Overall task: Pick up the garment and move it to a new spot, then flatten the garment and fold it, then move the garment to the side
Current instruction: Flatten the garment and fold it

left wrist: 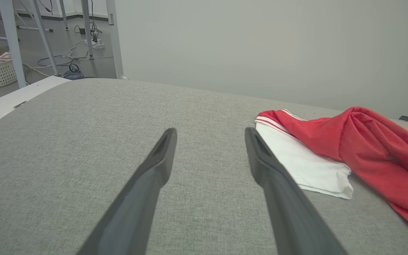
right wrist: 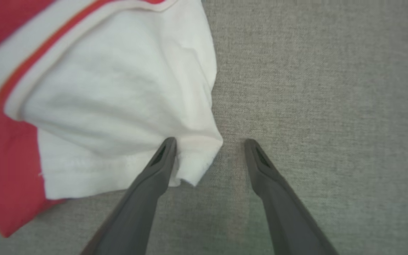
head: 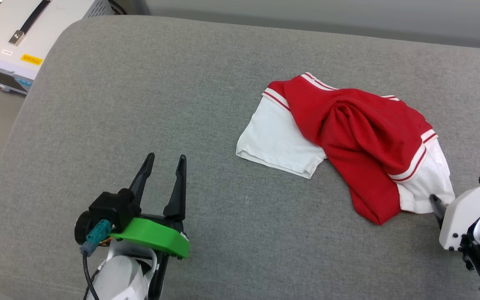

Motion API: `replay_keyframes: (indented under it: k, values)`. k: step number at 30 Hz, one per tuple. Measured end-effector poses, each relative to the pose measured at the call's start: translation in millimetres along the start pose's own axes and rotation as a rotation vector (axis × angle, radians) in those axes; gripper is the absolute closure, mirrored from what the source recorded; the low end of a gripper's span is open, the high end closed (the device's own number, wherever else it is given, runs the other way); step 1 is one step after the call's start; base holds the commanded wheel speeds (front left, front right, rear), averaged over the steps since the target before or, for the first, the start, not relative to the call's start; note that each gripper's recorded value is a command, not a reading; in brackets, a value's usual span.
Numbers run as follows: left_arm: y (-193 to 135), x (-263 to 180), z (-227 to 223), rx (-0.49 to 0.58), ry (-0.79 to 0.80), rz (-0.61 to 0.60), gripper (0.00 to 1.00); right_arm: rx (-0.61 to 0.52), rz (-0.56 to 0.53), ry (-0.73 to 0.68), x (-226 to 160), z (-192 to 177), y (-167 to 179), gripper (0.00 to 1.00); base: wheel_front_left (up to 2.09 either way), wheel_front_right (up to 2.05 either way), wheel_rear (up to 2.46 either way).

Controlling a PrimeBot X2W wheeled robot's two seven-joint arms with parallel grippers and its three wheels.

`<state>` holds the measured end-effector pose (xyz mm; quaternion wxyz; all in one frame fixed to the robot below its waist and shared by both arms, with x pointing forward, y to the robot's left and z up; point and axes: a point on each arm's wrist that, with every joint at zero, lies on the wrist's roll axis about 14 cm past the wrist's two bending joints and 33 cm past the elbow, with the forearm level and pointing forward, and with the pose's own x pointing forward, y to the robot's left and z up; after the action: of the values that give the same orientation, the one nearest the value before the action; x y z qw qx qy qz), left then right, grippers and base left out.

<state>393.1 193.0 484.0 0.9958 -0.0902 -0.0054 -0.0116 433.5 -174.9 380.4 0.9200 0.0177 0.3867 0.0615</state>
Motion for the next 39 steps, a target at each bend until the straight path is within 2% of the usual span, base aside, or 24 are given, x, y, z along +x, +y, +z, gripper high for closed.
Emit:
replay_keyframes:
  k: [1,7,15,22,23,24,29,34,39]
  values:
    - [8,-2,-5,0.008,0.016,0.022,0.00,-0.061,0.006,0.039,11,-6,2,1.00,0.00,0.00,0.00]
    - [9,-4,-2,0.007,0.008,0.027,0.00,-0.132,-0.044,-0.017,5,10,-16,1.00,0.00,0.00,0.00]
    - [2,-4,5,-0.006,-0.016,0.015,0.00,-0.297,-0.210,-0.090,-27,51,-80,1.00,0.00,0.00,0.00]
    - [1,-1,-2,-0.008,0.003,0.013,0.00,-0.439,-0.315,-0.080,-24,67,-120,1.00,0.00,0.00,0.00]
    - [2,-1,-3,-0.007,0.005,0.014,0.00,-0.443,-0.321,-0.085,-21,69,-123,0.56,0.00,0.00,0.00]
    - [2,0,-3,-0.006,0.006,0.013,0.00,-0.449,-0.324,-0.091,-19,71,-124,0.00,0.00,0.00,0.00]
    - [2,3,-2,-0.006,0.003,0.014,0.00,-0.451,-0.322,-0.142,-10,76,-123,0.00,0.00,0.00,0.00]
    - [1,3,2,-0.007,-0.011,0.011,0.00,-0.420,-0.292,-0.281,-16,94,-108,0.00,0.00,0.00,0.00]
    - [-6,4,13,-0.011,-0.041,-0.011,0.00,-0.368,-0.265,-0.470,-40,120,-91,0.00,0.00,0.00,0.00]
